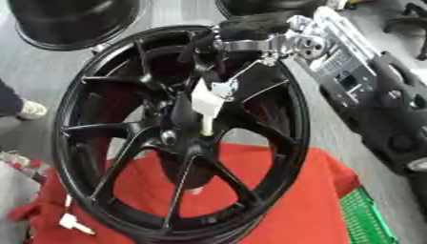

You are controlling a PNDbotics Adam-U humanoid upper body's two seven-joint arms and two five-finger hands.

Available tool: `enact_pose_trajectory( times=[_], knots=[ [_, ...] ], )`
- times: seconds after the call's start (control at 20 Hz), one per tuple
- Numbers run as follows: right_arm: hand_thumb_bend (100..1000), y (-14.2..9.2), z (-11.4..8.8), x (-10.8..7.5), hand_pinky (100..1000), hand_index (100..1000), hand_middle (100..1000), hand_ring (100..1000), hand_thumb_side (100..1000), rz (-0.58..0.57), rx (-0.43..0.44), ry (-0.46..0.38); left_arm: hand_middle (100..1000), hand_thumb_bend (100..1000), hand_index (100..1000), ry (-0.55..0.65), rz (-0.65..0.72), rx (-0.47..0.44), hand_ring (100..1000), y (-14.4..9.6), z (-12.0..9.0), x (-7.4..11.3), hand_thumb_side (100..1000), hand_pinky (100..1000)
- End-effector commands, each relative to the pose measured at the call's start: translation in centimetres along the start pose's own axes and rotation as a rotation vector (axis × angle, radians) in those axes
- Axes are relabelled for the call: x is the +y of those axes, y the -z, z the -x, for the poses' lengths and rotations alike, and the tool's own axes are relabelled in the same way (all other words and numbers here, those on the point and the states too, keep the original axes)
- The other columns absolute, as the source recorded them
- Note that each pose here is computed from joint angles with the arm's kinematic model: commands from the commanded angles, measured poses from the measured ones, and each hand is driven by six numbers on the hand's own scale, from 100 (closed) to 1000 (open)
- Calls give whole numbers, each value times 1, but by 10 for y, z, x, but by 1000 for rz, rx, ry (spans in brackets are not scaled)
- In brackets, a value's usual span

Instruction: Pull the pin out of the wheel hub.

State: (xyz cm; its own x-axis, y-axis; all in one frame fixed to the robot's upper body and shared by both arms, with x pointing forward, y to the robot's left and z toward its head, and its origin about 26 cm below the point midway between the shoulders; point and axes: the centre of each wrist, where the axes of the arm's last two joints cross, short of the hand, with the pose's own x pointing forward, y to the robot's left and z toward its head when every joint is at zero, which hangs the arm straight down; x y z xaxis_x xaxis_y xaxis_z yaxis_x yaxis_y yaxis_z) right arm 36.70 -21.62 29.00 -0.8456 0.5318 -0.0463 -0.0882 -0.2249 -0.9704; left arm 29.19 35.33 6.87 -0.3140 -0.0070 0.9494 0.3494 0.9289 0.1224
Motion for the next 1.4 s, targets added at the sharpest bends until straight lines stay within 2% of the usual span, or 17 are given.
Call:
enact_pose_trajectory(
  times=[0.05, 0.4, 0.8, 1.0, 1.25, 1.4],
  knots=[
    [100, -9, -4, -11, 668, 951, 869, 577, 475, 14, -6, -18, 678, 179, 766, 18, -7, -6, 691, -1, -5, 5, 989, 744],
    [100, -17, -23, -24, 671, 950, 870, 629, 441, 70, -99, 0, 678, 179, 766, 19, -12, 1, 692, -3, -4, 6, 989, 744],
    [100, -31, -49, -32, 720, 952, 903, 762, 539, 31, -191, 28, 678, 179, 766, 19, -18, 7, 692, -5, -4, 7, 988, 744],
    [100, -35, -51, -34, 758, 953, 917, 821, 574, -2, -183, 45, 677, 178, 766, 18, -20, 6, 692, -5, -4, 7, 988, 744],
    [100, -32, -47, -29, 795, 955, 932, 875, 663, -51, -144, 41, 677, 178, 766, 18, -21, 6, 693, -6, -3, 6, 988, 744],
    [100, -28, -43, -26, 808, 955, 938, 894, 671, -74, -126, 37, 677, 178, 766, 18, -20, 5, 693, -5, -3, 6, 989, 744]
  ],
)
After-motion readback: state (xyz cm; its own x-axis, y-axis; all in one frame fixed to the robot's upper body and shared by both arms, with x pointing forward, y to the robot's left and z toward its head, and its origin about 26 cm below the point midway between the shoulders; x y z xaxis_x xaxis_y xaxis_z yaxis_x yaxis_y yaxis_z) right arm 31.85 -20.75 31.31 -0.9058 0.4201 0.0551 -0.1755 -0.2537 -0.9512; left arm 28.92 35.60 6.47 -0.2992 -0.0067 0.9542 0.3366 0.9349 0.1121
